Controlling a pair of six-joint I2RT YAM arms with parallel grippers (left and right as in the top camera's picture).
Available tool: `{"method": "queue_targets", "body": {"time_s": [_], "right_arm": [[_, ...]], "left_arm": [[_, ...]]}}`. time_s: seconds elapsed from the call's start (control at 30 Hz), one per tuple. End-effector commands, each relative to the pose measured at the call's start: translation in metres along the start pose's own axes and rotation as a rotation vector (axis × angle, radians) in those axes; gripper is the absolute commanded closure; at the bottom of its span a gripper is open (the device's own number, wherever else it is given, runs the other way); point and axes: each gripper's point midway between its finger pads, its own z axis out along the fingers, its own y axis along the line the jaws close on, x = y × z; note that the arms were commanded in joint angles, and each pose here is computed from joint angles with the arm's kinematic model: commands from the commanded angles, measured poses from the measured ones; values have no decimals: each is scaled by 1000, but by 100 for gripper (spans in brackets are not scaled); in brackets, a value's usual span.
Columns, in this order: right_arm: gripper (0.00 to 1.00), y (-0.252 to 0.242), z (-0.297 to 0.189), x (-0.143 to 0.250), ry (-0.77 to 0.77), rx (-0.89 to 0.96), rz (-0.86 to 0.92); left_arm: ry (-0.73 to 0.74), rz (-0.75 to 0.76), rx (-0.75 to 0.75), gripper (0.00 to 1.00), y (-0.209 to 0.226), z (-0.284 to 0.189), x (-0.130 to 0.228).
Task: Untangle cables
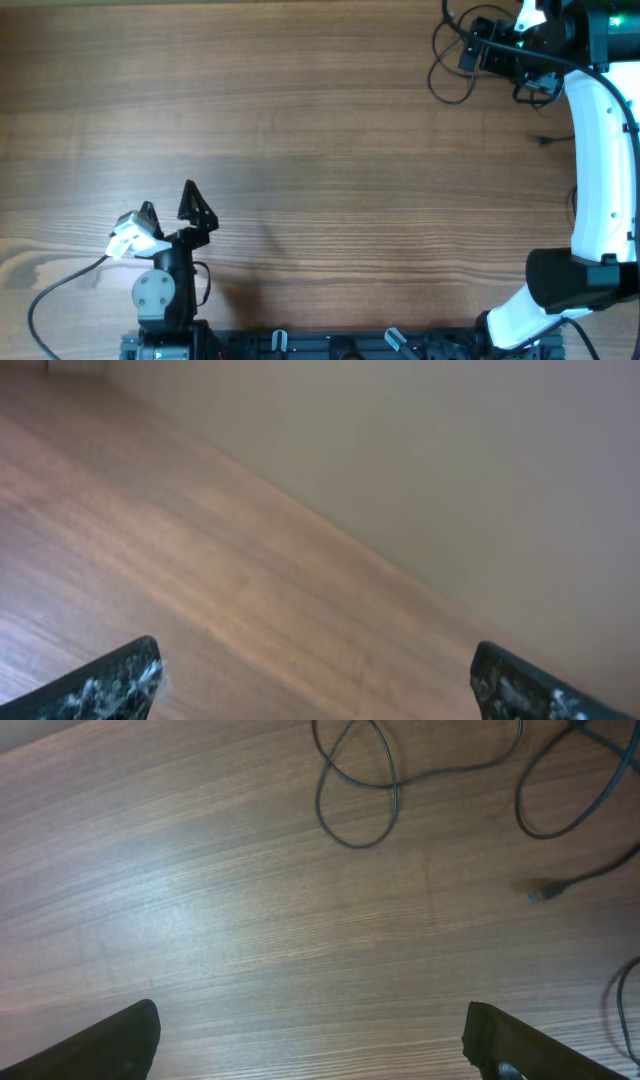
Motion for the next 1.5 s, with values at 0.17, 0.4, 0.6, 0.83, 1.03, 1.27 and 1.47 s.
{"method": "queue_targets", "body": {"time_s": [0.17,0.4,0.6,0.83,1.03,1.27,1.47], "right_arm": [[0,2,-9,0,-18,-18,-18],[0,2,-9,0,-18,-18,-18],[0,2,-9,0,-17,-18,-18],[0,2,-9,0,-17,-18,-18],[0,2,-9,0,-17,-18,-18],[0,2,-9,0,-17,-18,-18],[0,2,-9,0,-18,-18,-18]], "left_arm": [[-8,-2,5,0,0,-1,-2],[-5,-1,6,0,0,-1,-1],[-5,-1,6,0,0,-1,-1],[-5,-1,6,0,0,-1,-1],[-5,-2,6,0,0,-1,-1],[-9,14,1,0,1,-1,-2],[55,404,167,0,-25,-3,15]]}}
